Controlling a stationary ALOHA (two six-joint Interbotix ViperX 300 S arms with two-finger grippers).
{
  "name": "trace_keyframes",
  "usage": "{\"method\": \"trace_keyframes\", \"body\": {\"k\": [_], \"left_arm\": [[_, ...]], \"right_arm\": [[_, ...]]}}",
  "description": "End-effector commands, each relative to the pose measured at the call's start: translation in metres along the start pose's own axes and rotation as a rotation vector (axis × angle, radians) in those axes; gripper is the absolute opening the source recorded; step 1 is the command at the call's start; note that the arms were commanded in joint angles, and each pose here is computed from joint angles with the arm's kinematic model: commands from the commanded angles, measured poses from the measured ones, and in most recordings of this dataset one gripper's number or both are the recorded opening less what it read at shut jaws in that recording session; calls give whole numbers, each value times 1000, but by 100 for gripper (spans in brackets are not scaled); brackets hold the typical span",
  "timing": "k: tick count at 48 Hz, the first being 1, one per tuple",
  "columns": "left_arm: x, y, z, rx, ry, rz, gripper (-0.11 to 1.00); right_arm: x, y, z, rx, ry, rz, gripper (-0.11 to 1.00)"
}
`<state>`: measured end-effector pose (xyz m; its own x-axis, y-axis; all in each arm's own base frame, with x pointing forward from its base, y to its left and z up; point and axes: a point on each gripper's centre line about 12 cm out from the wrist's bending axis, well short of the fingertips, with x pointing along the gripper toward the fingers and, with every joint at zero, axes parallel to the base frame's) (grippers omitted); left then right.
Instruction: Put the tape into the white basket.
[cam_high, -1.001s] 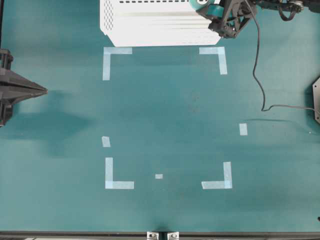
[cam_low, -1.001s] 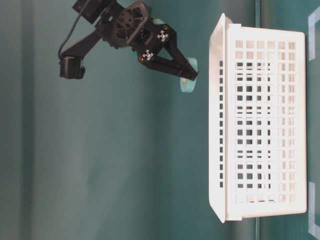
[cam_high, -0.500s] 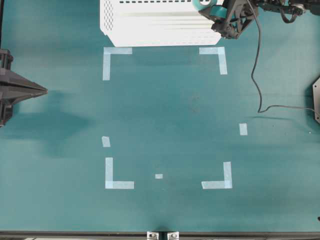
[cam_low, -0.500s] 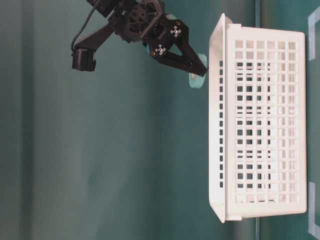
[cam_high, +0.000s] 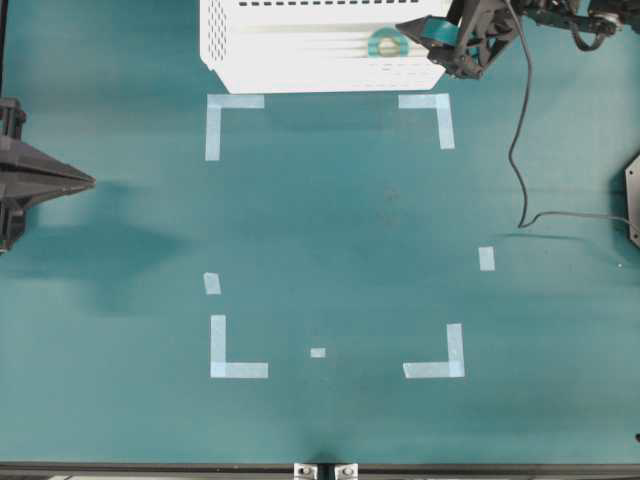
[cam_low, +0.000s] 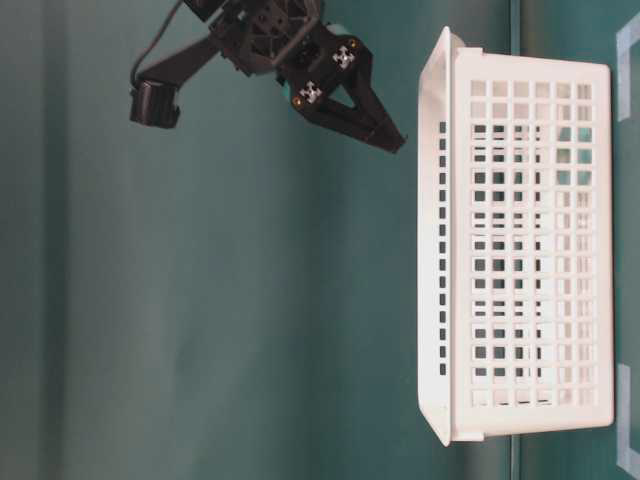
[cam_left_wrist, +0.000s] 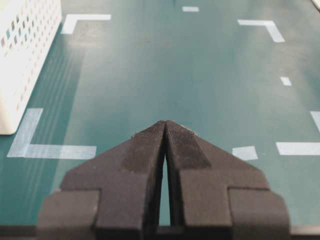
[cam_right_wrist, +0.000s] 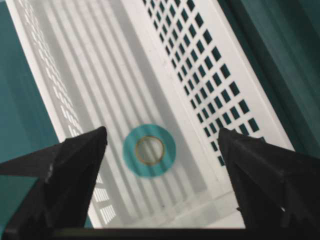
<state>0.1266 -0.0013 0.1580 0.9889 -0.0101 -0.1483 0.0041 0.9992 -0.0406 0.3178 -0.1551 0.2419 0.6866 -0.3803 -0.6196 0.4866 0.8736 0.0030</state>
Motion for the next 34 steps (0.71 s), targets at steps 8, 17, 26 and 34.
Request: {"method": "trace_keyframes", "body": {"k": [8, 17, 26, 34], "left_arm": [[1, 0, 5, -3, -12, -2, -11], [1, -1, 4, -3, -11, -3, -11], [1, 0, 5, -3, -12, -2, -11], [1, 0, 5, -3, -12, -2, -11]], "right_arm": [[-33, 5, 7, -3, -92, 23, 94], [-66, 26, -3, -29, -218, 112, 94], [-93, 44, -22, 5, -303, 214, 93], [-111, 56, -40, -9, -329, 287, 92]]}}
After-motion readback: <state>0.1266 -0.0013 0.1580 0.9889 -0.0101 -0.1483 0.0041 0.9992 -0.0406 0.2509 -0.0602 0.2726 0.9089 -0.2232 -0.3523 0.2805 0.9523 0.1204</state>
